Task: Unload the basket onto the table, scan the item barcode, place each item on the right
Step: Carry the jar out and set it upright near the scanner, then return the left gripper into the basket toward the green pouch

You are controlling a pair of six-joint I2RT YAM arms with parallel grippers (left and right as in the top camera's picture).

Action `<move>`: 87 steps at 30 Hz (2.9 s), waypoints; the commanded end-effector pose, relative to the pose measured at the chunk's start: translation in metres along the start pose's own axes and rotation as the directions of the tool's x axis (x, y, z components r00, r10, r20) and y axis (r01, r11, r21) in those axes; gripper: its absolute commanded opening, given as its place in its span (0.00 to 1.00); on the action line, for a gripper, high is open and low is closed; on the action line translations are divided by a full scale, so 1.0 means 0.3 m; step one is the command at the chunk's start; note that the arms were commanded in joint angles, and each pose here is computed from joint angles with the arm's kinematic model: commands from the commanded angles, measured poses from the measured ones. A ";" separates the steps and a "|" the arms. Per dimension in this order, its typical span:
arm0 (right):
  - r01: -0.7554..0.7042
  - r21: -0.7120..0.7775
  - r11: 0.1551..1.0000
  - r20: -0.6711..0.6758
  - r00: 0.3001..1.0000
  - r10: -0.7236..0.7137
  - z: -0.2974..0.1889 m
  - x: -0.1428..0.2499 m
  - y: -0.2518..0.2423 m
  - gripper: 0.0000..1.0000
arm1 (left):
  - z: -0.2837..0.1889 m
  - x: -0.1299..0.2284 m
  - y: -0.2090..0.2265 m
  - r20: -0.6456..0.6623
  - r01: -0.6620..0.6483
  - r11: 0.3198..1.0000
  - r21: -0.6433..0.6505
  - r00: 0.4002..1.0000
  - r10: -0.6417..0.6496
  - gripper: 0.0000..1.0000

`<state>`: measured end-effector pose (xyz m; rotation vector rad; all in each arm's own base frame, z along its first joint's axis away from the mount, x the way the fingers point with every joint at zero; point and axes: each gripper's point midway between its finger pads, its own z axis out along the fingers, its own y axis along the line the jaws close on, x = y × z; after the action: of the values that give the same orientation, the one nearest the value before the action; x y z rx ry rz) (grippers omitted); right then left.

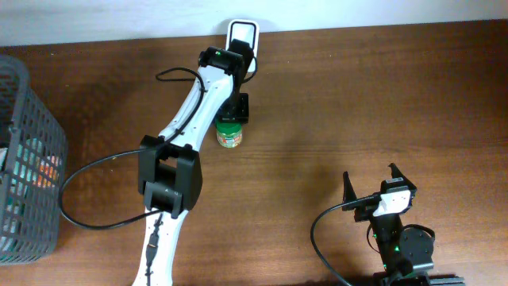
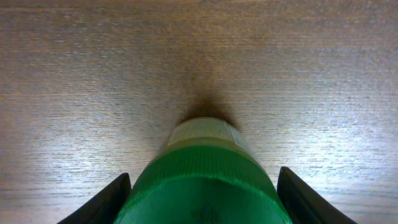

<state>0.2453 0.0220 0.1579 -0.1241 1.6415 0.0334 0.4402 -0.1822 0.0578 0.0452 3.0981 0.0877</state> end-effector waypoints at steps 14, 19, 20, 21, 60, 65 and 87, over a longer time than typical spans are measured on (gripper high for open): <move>-0.008 -0.003 1.000 -0.004 1.000 0.008 0.000 0.008 0.004 0.98 | -0.131 0.012 -0.005 0.013 0.019 1.000 0.006 1.000 -0.019 0.77; -0.008 -0.003 1.000 -0.004 1.000 0.008 0.000 0.008 0.004 0.98 | -0.360 -0.058 0.021 0.163 0.027 0.997 0.069 0.986 -0.038 0.76; -0.008 -0.003 1.000 -0.004 1.000 0.008 0.000 0.008 0.004 0.98 | -0.427 -0.068 0.042 0.205 0.028 0.996 0.084 0.978 -0.045 0.76; -0.008 -0.003 1.000 -0.004 1.000 0.008 0.000 0.008 0.004 0.98 | -0.495 -0.088 0.067 0.263 0.027 0.994 0.103 0.963 -0.053 0.74; -0.008 -0.003 1.000 -0.004 1.000 0.008 0.000 0.008 0.004 0.99 | -0.694 0.308 1.661 0.432 0.838 0.536 0.102 0.449 -0.783 0.82; -0.008 -0.003 1.000 -0.004 1.000 0.008 0.000 0.008 0.004 0.99 | -0.666 0.344 1.729 0.428 0.855 0.510 0.091 0.429 -0.796 0.82; -0.008 -0.003 1.000 -0.004 1.000 0.008 0.000 0.008 0.004 0.98 | 0.028 0.275 1.681 0.033 0.758 0.644 -0.104 0.649 -0.760 0.74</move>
<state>0.2453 0.0219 0.1579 -0.1232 1.6416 0.0331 0.3743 0.3320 0.1043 -1.2961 2.7253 0.1665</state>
